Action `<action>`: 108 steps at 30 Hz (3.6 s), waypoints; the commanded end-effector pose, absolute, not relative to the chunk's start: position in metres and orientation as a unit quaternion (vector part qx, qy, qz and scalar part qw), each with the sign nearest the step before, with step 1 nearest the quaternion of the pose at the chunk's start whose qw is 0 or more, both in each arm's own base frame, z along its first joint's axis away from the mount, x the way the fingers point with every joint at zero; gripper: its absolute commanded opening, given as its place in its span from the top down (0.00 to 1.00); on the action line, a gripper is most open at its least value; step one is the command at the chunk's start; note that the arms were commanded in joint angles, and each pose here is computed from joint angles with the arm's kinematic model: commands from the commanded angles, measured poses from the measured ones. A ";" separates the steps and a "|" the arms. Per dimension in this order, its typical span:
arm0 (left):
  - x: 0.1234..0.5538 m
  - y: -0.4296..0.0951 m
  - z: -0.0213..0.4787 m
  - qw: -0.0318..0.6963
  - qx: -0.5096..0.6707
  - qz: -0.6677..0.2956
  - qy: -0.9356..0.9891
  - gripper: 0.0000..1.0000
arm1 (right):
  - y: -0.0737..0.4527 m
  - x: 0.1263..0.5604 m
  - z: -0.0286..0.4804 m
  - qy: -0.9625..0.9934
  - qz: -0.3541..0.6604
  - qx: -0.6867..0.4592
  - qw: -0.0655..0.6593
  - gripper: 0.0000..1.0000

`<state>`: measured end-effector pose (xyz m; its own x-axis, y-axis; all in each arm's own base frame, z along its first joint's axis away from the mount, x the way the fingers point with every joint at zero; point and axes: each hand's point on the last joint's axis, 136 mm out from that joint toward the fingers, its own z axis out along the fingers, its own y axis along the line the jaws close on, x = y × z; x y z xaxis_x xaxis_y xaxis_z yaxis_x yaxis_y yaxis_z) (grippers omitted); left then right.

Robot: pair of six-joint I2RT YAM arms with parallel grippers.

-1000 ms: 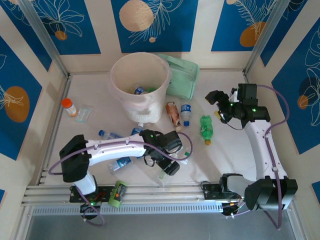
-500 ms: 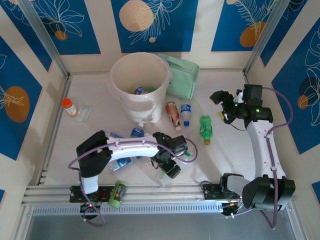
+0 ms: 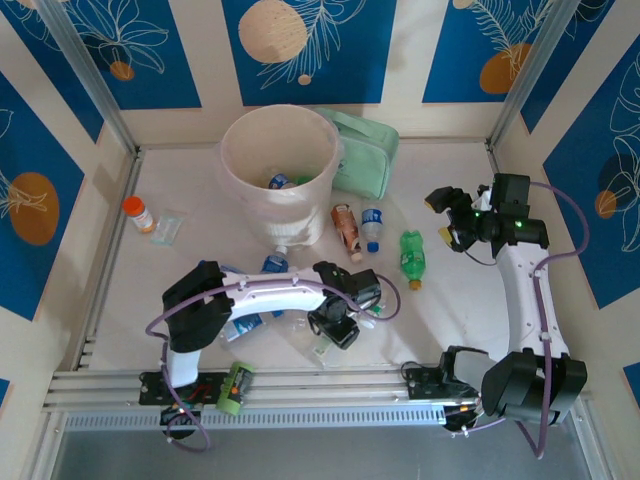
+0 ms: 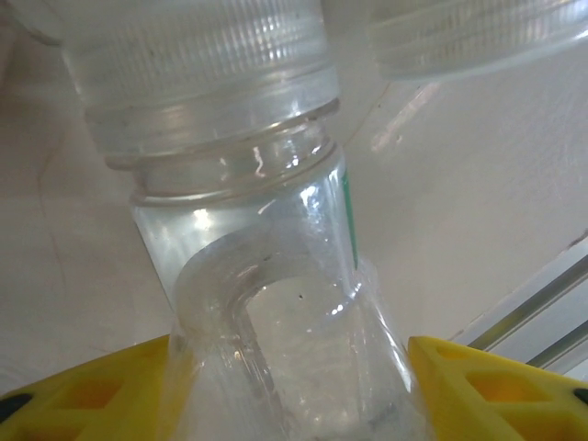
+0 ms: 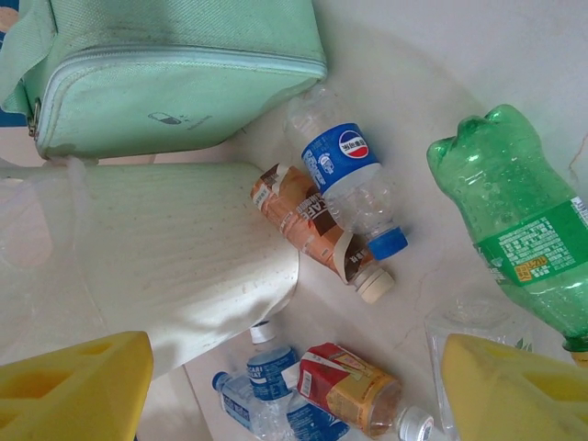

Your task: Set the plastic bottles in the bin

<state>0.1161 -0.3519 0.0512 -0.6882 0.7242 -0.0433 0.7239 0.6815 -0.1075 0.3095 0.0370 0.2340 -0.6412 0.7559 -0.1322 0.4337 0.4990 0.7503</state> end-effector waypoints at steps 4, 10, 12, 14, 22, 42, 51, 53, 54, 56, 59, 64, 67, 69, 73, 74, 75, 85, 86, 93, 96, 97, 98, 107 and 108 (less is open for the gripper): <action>0.120 -0.356 0.084 -0.033 -0.399 0.068 -0.914 0.45 | 0.038 0.304 0.243 0.834 0.361 0.346 0.232 0.18; 0.128 -0.361 0.129 -0.079 -0.394 0.093 -0.911 0.46 | 0.034 0.303 0.245 0.833 0.358 0.349 0.236 0.18; 0.132 -0.364 0.151 -0.101 -0.393 0.107 -0.908 0.47 | 0.032 0.303 0.246 0.833 0.358 0.349 0.238 0.18; 0.135 -0.369 0.179 -0.126 -0.390 0.126 -0.903 0.47 | 0.030 0.303 0.246 0.832 0.357 0.351 0.239 0.18; 0.168 -0.377 0.296 -0.247 -0.376 0.165 -0.878 0.47 | 0.029 0.302 0.242 0.832 0.357 0.353 0.236 0.18; 0.391 -0.270 0.443 -0.491 -0.072 0.193 -0.846 0.47 | 0.045 0.294 0.222 0.843 0.359 0.344 0.207 0.18; 0.453 -0.217 0.419 -0.477 0.000 0.188 -0.859 0.48 | 0.051 0.291 0.212 0.848 0.356 0.341 0.194 0.19; 0.461 -0.207 0.407 -0.465 0.008 0.178 -0.867 0.49 | 0.052 0.291 0.211 0.849 0.355 0.340 0.192 0.19; 0.462 -0.203 0.402 -0.459 0.009 0.172 -0.872 0.48 | 0.052 0.291 0.210 0.850 0.355 0.340 0.191 0.19; 0.465 -0.199 0.391 -0.450 0.006 0.159 -0.879 0.49 | 0.053 0.291 0.209 0.850 0.353 0.340 0.190 0.19; 0.468 -0.195 0.374 -0.438 -0.001 0.139 -0.888 0.49 | 0.054 0.291 0.207 0.851 0.353 0.340 0.189 0.19; 0.471 -0.188 0.348 -0.416 -0.007 0.113 -0.902 0.49 | 0.055 0.289 0.201 0.854 0.349 0.340 0.183 0.19; 0.471 -0.186 0.337 -0.406 -0.010 0.104 -0.908 0.49 | 0.056 0.288 0.197 0.857 0.344 0.339 0.179 0.19; 0.471 -0.185 0.333 -0.401 -0.012 0.099 -0.911 0.49 | 0.055 0.287 0.194 0.859 0.341 0.341 0.175 0.19; 0.468 -0.186 0.329 -0.395 -0.018 0.098 -0.913 0.40 | 0.055 0.286 0.190 0.861 0.337 0.342 0.170 0.18; 0.468 -0.186 0.330 -0.394 -0.018 0.099 -0.914 0.39 | 0.055 0.286 0.190 0.861 0.337 0.342 0.170 0.18; 0.468 -0.186 0.330 -0.395 -0.020 0.099 -0.913 0.37 | 0.055 0.286 0.189 0.861 0.336 0.342 0.170 0.18; 0.457 -0.188 0.353 -0.411 -0.020 0.124 -0.903 0.19 | 0.055 0.288 0.189 0.863 0.332 0.342 0.167 0.18; 0.456 -0.188 0.356 -0.413 -0.019 0.126 -0.902 0.19 | 0.055 0.287 0.188 0.864 0.331 0.342 0.166 0.17; 0.425 -0.182 0.404 -0.447 -0.008 0.173 -0.878 0.18 | 0.043 0.289 0.179 0.887 0.276 0.340 0.145 0.10; 0.404 -0.173 0.422 -0.464 -0.002 0.188 -0.866 0.16 | 0.038 0.291 0.171 0.902 0.242 0.335 0.125 0.09; 0.396 -0.169 0.425 -0.468 0.001 0.191 -0.863 0.15 | 0.036 0.291 0.167 0.907 0.230 0.333 0.118 0.09; 0.390 -0.164 0.427 -0.472 0.005 0.191 -0.861 0.15 | 0.035 0.291 0.163 0.911 0.219 0.332 0.112 0.09; 0.334 -0.104 0.393 -0.457 0.082 0.170 -0.869 0.15 | 0.043 0.295 0.129 0.939 0.150 0.303 0.063 0.09; 0.330 -0.100 0.383 -0.451 0.091 0.169 -0.872 0.15 | 0.045 0.296 0.126 0.943 0.142 0.296 0.058 0.09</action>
